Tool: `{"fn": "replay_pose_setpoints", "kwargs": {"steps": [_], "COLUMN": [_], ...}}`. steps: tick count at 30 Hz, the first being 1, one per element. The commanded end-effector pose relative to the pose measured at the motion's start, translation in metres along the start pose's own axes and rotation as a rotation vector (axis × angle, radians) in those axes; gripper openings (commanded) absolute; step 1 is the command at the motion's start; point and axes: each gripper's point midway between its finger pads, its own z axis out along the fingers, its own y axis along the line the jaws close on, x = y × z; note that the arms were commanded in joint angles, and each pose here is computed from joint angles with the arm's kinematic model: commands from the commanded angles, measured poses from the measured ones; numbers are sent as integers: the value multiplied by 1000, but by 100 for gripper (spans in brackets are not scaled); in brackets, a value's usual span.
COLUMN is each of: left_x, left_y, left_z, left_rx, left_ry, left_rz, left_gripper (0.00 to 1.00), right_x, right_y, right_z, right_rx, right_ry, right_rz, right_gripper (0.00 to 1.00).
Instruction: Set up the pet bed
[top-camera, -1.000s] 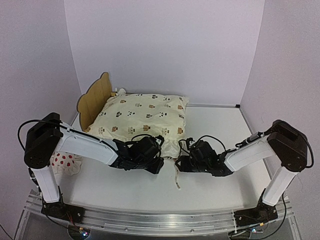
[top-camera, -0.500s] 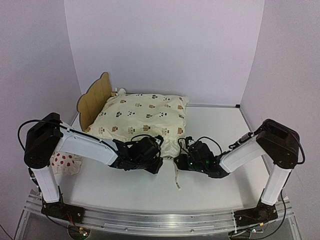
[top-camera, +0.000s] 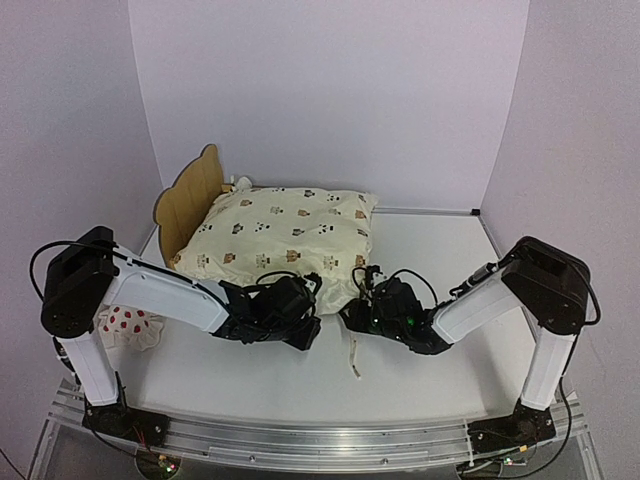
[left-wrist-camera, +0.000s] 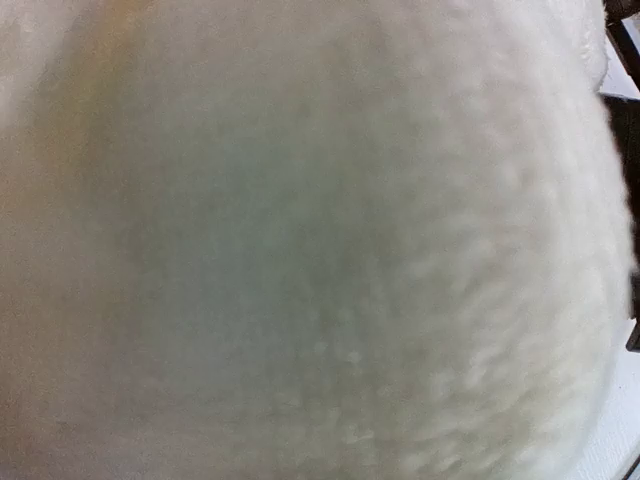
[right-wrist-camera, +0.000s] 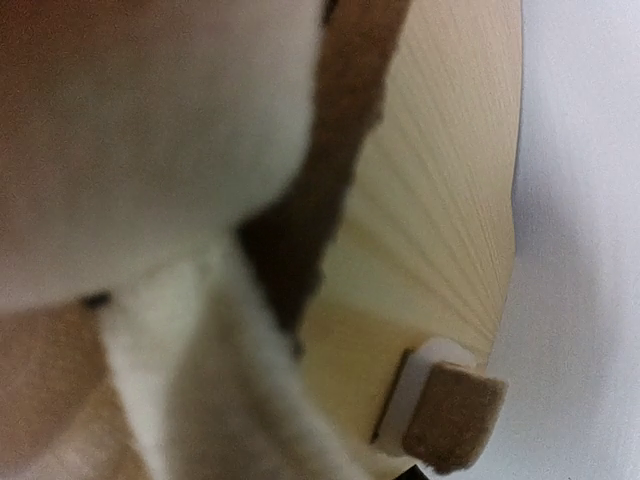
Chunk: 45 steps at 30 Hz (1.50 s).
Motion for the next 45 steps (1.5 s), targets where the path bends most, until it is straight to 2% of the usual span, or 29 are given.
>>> {"fn": "replay_pose_setpoints", "kwargs": {"steps": [1, 8, 11, 15, 21, 29, 32, 45], "left_x": [-19, -21, -22, -22, -21, -23, -24, -29], "left_y": [-1, 1, 0, 0, 0, 0, -2, -9], "left_z": [-16, -19, -20, -21, -21, -22, -23, -24], "left_rx": [10, 1, 5, 9, 8, 8, 9, 28], "left_ry": [-67, -75, -78, -75, -70, -72, -69, -51], "left_rz": [0, 6, 6, 5, 6, 9, 11, 25], "left_gripper": [51, 51, 51, 50, 50, 50, 50, 49], "right_x": [-11, 5, 5, -1, -7, -15, -15, -2], "right_y": [20, 29, 24, 19, 6, -8, -9, 2], "right_z": [5, 6, 12, 20, 27, 21, 15, -29], "right_rx": [-81, -150, -132, -102, -51, 4, 2, 3], "right_ry": [-27, 47, 32, -6, -78, -140, -137, 57], "right_rz": [43, 100, 111, 118, 146, 175, 172, 78], "right_gripper": [32, 37, 40, 39, 31, 7, 0, 0]}}
